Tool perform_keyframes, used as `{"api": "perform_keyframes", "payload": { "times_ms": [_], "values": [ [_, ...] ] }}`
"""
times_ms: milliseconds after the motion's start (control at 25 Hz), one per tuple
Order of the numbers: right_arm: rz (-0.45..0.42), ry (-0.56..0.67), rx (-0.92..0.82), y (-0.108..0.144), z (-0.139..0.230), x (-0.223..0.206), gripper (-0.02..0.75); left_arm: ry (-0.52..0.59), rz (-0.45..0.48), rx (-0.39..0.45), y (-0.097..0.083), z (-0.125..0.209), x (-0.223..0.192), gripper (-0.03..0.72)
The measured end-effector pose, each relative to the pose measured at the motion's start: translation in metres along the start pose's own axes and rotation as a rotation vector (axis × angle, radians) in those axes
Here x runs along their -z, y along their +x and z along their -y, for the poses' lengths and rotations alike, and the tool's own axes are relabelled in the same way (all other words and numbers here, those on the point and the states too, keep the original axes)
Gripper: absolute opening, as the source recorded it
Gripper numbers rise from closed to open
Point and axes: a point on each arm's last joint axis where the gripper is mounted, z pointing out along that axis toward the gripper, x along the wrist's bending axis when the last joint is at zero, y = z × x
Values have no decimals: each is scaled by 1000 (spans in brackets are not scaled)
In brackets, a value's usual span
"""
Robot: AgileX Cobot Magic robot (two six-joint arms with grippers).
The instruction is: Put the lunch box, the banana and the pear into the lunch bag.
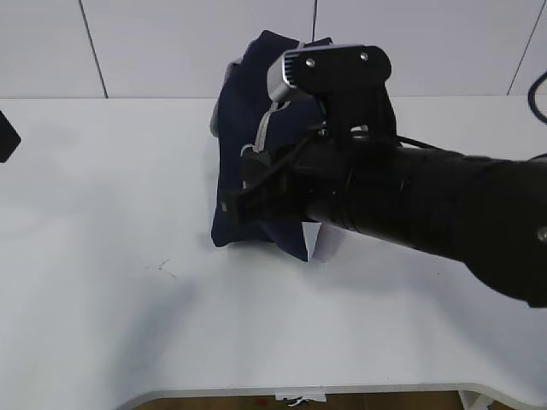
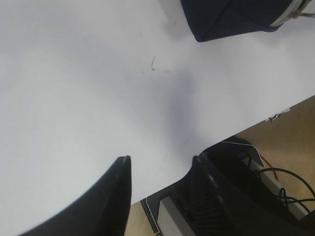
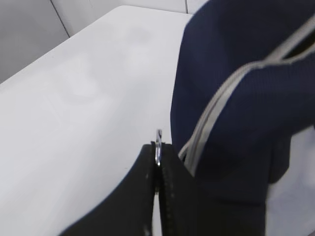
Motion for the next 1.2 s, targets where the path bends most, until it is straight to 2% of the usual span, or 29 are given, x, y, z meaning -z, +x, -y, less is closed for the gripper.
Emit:
{"api": "perform_keyframes", "payload": {
  "times_ms": [280,640,880,1200],
  "values": [
    [-1,0,37,5,-20,-2,1,63,-2,15,4,10,-23,308],
    [15,-50,36,5,-43,-2,1,3,-5,7,7,8,-39,307],
    [22,-82,58,5,-55,-2,1,2,34,3,5,1,-54,307],
    [56,-136,80,3,-66,-1,1,-17,70,-77,-4,-13,-82,307]
  ]
}}
